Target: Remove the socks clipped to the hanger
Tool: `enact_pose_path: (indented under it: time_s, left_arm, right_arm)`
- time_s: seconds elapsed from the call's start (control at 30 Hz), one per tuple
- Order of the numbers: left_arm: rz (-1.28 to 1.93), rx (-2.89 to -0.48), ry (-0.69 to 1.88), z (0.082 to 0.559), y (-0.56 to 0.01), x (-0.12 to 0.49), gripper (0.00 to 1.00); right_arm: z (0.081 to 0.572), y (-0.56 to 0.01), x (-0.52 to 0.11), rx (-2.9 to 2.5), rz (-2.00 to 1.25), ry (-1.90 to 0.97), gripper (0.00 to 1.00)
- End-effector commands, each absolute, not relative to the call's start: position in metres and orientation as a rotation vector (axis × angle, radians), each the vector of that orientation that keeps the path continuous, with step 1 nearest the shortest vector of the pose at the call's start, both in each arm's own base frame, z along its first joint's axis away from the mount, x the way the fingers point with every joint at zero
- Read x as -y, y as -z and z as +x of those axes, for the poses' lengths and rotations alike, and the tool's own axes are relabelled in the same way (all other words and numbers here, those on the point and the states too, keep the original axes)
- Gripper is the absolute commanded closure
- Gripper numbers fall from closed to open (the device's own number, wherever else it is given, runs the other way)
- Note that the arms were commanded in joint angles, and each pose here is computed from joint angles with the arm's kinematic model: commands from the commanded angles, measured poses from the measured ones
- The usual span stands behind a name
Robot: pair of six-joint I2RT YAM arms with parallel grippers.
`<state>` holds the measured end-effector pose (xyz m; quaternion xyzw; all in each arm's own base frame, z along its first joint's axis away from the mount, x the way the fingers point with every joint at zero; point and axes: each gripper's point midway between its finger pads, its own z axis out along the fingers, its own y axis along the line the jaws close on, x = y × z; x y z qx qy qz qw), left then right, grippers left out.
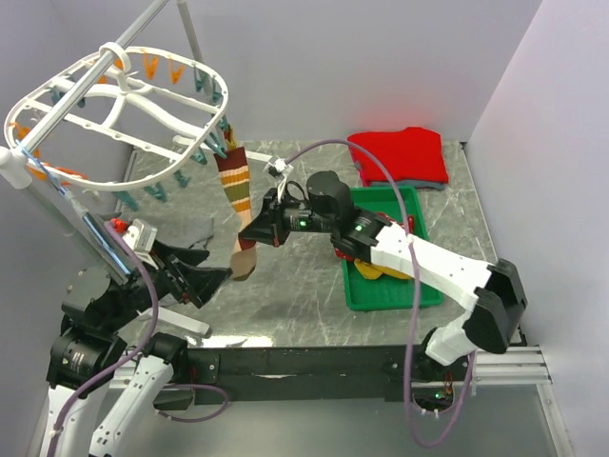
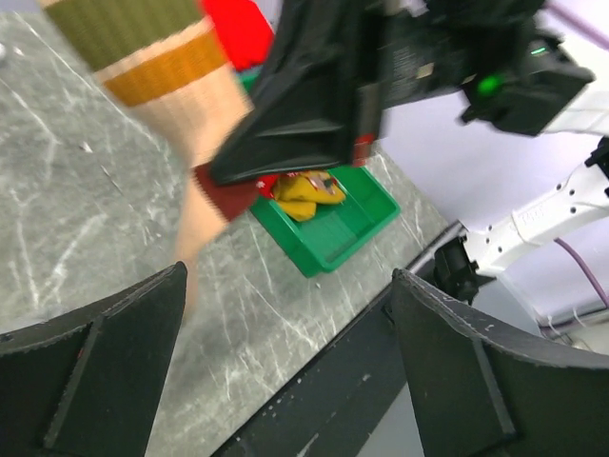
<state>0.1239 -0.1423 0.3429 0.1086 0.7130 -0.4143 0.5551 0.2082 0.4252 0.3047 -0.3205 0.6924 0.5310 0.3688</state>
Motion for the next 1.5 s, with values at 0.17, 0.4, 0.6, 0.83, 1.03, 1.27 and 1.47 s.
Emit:
enact_pose_path:
  time_s: [0.17, 0.4, 0.6, 0.83, 1.03, 1.27, 1.47]
  left_arm:
    - [0.372, -1.645, 1.059, 0.116, -0.350, 0.157, 0.05]
    - [0.416, -1.658, 1.059, 0.110, -0.346, 0.158, 0.04]
    - [0.423, -1.683, 1.043, 0.113, -0.339, 0.157, 0.04]
    - [0.427, -1.705, 1.043, 0.114, -0.332, 0.158, 0.03]
    - [0.425, -1.720, 1.051, 0.117, -0.328, 0.160, 0.06]
    - [0.425, -1.729, 1.067, 0.117, -0.327, 0.161, 0.46]
    - [0.424, -1.731, 1.053, 0.114, -0.328, 0.159, 0.99]
  right_arm:
    - [0.161, -0.367, -0.421, -1.642, -0.871, -1.461, 1.00]
    - [0.155, -0.377, -0.420, -1.636, -0.869, -1.462, 1.00]
    - [0.151, -0.384, -0.417, -1.621, -0.863, -1.484, 1.00]
    - [0.134, -0.398, -0.411, -1.589, -0.893, -1.554, 1.00]
    - [0.118, -0.421, -0.410, -1.505, -0.920, -1.634, 1.00]
    - [0.108, -0.426, -0.413, -1.485, -0.940, -1.669, 1.00]
    - [0.123, -0.418, -0.421, -1.529, -0.946, -1.579, 0.84]
